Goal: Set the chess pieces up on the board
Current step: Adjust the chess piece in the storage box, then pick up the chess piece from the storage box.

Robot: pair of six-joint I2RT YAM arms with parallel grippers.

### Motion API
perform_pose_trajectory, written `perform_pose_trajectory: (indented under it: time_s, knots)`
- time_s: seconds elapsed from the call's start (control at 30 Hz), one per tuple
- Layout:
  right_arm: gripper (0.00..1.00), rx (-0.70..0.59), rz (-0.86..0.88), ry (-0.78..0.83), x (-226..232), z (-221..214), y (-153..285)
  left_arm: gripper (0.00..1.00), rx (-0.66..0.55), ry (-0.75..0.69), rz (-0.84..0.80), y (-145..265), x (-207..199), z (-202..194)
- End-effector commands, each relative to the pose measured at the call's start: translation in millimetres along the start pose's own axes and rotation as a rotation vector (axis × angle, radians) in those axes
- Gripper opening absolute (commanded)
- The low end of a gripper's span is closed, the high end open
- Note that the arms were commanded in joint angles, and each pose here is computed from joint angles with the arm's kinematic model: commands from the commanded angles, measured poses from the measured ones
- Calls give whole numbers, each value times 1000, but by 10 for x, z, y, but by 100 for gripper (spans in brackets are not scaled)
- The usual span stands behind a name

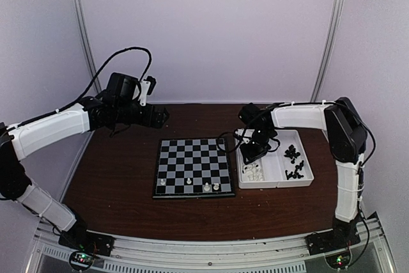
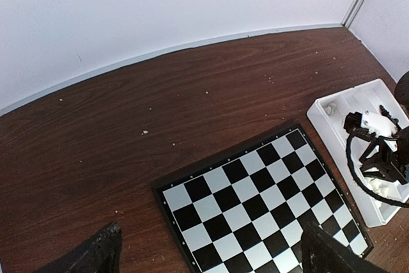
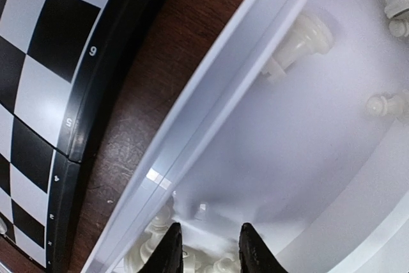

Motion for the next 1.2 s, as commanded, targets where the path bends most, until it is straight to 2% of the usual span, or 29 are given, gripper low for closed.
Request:
perform_pose_trajectory:
  time_s: [0.0,0.63,0.97,1.17]
  knots:
    - [31,-66,9,-22,22,4,281,98,-43,13,-29,3,-34,137]
    - [33,1,63,-79,91,-267,212,98,-36,17,-42,-30,-47,120]
    - [33,85,-115,-109,71,-331,95,98,-39,18,-46,-7,-49,131]
    - [32,110,-162,-129,157,-342,6,98,-41,22,-49,2,-50,133]
Point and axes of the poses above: each gripper's point midway between its finger pads, its own y axis back along the fingers, its own x axis along the line the jaws close on, z = x × y, the point moved 9 cm from there along y, back along the fingers, and after that the axes turned 4 degrees about -y, right-handed, at the moved point
